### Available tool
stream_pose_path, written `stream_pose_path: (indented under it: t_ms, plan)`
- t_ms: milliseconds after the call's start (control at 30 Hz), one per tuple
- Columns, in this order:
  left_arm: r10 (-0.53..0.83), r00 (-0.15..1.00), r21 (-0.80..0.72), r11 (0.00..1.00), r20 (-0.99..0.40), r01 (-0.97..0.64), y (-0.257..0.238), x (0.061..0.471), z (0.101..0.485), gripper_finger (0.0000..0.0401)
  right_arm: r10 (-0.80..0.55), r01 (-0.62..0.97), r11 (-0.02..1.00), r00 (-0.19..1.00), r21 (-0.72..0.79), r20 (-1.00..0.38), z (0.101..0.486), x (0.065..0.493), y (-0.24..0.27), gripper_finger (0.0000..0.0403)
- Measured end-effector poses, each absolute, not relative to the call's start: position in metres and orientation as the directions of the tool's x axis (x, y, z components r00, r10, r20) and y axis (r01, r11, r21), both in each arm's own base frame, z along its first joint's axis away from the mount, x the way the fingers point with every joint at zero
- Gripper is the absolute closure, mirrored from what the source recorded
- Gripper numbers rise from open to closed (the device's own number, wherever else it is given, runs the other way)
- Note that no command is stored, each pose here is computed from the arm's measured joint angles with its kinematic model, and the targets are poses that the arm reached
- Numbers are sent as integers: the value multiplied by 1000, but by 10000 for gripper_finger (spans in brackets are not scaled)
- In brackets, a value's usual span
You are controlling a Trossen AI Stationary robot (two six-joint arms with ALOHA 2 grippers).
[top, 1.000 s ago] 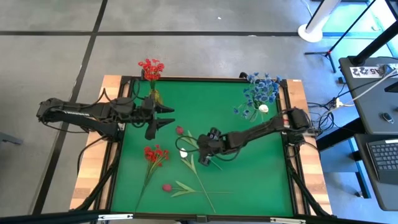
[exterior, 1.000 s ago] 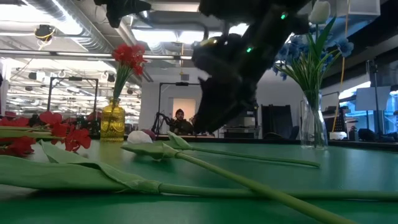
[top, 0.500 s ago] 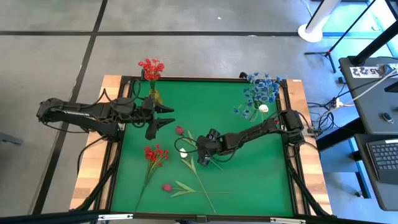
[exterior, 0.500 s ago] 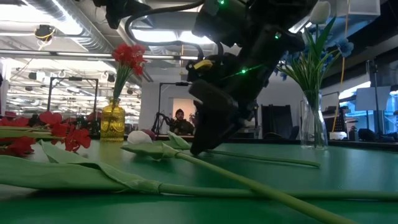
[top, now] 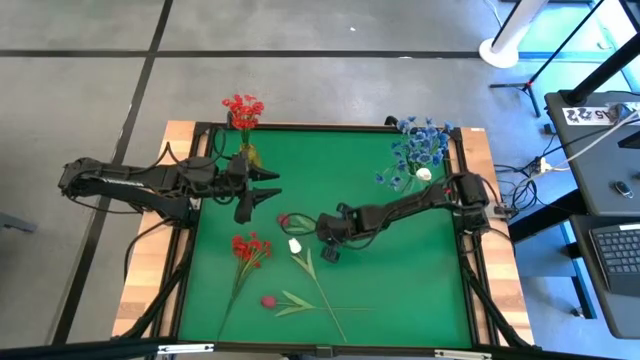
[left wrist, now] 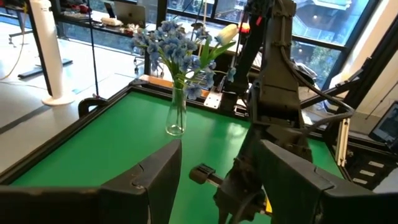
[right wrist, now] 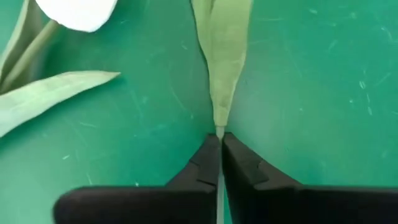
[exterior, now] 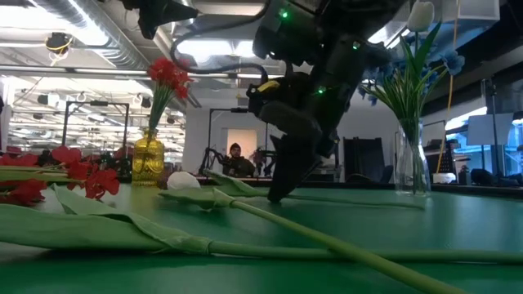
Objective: Sort flowers into vase by color
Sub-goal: Put the top dark red flower into the yellow vase
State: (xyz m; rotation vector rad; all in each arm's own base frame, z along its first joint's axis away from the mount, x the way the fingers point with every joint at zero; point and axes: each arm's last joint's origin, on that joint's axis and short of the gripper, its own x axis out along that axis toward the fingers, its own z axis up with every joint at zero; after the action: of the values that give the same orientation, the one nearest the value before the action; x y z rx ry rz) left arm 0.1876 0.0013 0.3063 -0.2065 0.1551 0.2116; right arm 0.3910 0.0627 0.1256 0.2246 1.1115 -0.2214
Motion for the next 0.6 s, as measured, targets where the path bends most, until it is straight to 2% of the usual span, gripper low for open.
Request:
stream_pose_path:
  t_ms: [133,233,600]
  plan:
    - [192,966,-187,957,-172,-224,1,187,307,195,-41,287,953,429,93,-903,136,389,54,380]
    - [192,970,-192,957,-151,-219,1,184,312,195,-48,279,957,422,80,-905,148,383,49,386]
    - [191,981,-183,966,32,-182,2,152,350,195,-167,296,954,654,46,-737,237,366,40,398]
